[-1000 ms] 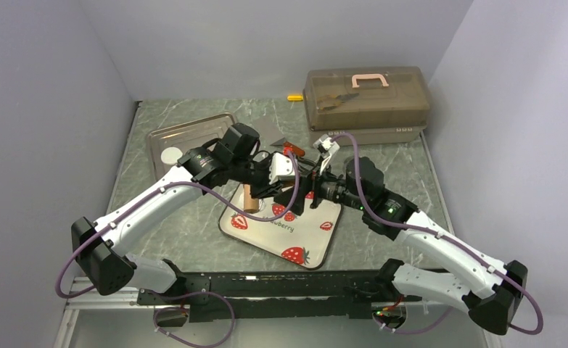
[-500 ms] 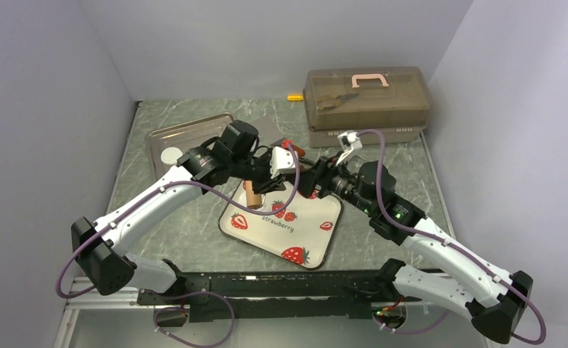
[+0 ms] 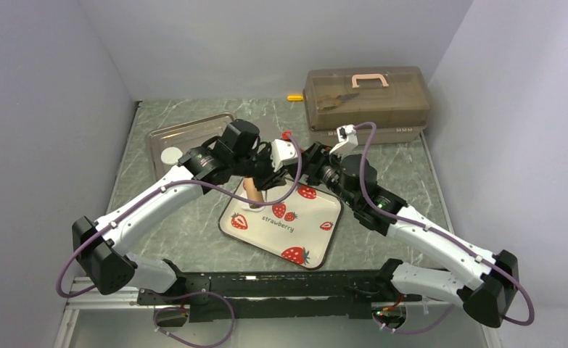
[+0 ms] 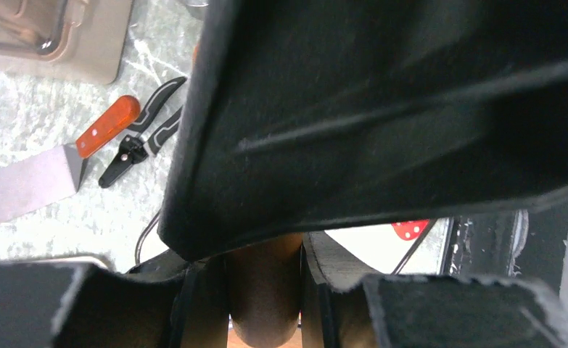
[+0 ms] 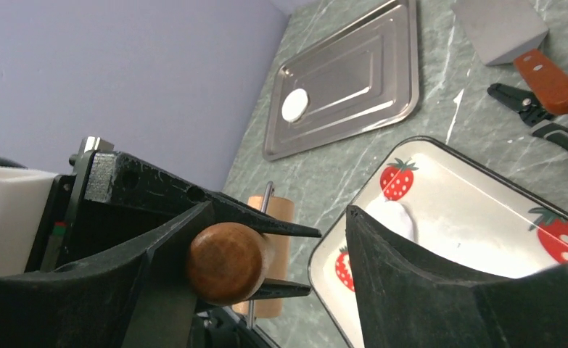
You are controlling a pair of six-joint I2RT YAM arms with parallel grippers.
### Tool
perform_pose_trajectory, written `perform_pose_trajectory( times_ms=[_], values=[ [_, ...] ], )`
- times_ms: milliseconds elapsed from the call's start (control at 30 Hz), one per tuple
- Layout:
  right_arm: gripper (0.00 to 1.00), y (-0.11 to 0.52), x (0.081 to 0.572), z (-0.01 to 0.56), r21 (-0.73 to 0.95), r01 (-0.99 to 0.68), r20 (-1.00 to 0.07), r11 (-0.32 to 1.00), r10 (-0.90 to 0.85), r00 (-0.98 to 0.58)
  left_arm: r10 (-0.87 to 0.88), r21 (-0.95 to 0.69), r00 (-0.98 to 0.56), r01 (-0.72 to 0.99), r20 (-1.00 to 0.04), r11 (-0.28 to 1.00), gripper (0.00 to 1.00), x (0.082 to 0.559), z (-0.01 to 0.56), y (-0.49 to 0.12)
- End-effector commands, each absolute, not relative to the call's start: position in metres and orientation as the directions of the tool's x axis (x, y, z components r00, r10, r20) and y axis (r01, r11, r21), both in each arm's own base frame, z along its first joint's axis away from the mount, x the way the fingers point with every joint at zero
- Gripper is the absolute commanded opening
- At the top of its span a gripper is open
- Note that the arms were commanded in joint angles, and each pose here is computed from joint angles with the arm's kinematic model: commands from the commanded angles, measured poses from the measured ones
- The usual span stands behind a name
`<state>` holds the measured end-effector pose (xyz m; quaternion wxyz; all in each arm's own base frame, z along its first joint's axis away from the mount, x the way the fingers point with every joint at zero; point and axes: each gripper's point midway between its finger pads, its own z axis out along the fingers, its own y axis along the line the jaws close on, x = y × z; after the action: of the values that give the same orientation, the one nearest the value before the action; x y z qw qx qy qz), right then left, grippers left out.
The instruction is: Roll out the dumpling wrappers from the dough
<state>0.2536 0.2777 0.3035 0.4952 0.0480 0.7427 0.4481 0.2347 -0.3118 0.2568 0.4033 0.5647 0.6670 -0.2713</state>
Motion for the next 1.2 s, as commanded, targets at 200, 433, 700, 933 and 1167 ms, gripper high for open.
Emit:
perform_pose_trajectory(
  times_ms=[200, 433, 700, 933, 1167],
  values=[
    [0.62, 0.305, 0.273, 0.327, 0.775, -0.353, -0.628, 0.524, 0.581, -0.517, 0.398, 0.119, -0.035, 0.927, -0.917, 0.355, 0.00, 0.270, 0.315, -0.334],
    [0.22, 0.314, 0.279, 0.320, 0.805, -0.337, -0.590, 0.488, 0.612, -0.526, 0.329, 0.065, -0.074, 0.917, -0.941, 0.394, 0.00, 0.282, 0.338, -0.343],
    [0.00, 0.276, 0.299, 0.321, 0.684, -0.372, -0.727, 0.627, 0.542, -0.422, 0.354, 0.016, -0.120, 0.933, -0.928, 0.360, 0.90, 0.275, 0.327, -0.335],
    [0.00, 0.272, 0.305, 0.322, 0.481, -0.627, -0.876, 0.613, 0.372, -0.308, 0.405, -0.016, -0.140, 0.955, -0.904, 0.295, 0.99, 0.265, 0.322, -0.282],
    [0.00, 0.312, 0.317, 0.305, 0.370, -0.739, -0.929, 0.562, 0.242, -0.281, 0.397, -0.089, -0.617, 0.606, -0.680, 0.790, 0.61, 0.311, 0.204, -0.156]
  ],
)
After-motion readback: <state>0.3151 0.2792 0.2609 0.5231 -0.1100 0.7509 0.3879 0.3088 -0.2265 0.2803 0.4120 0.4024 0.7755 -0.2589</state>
